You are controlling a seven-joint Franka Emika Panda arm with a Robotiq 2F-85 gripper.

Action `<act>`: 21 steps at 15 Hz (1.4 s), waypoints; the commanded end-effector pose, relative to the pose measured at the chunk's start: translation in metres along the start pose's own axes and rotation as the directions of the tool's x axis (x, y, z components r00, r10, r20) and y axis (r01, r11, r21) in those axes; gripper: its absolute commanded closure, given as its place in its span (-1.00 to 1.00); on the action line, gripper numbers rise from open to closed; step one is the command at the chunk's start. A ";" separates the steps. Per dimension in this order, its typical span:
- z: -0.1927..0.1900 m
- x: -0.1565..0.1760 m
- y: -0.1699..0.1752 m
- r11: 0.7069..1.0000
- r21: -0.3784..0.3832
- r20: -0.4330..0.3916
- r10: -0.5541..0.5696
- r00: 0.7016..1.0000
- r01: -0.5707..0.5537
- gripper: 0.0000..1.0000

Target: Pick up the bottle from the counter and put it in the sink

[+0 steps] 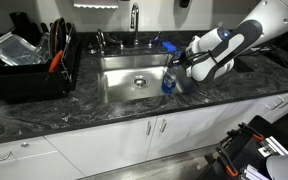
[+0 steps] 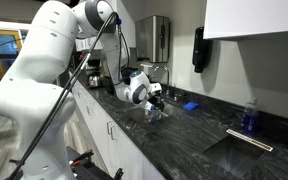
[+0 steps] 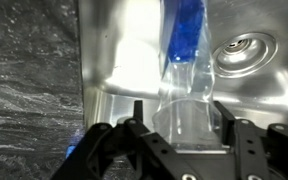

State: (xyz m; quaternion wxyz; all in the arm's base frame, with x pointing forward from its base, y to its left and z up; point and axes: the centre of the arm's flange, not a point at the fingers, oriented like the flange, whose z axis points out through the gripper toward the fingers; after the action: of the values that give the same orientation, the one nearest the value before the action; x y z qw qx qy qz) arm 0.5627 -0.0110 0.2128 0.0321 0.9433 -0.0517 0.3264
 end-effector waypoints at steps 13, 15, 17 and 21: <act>-0.046 0.014 -0.009 0.993 0.109 0.078 -0.053 0.996 0.045 -1.00; -0.058 0.015 -0.013 0.989 0.129 0.106 -0.082 0.991 0.068 -1.00; -0.069 0.017 -0.013 0.988 0.136 0.125 -0.092 0.988 0.075 -1.00; -0.089 0.025 -0.006 0.991 0.117 0.155 -0.083 0.985 0.065 -1.00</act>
State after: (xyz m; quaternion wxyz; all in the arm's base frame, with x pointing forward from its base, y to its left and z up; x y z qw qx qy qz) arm 0.5435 0.0153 0.2769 -0.0155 0.9628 -0.0057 0.2697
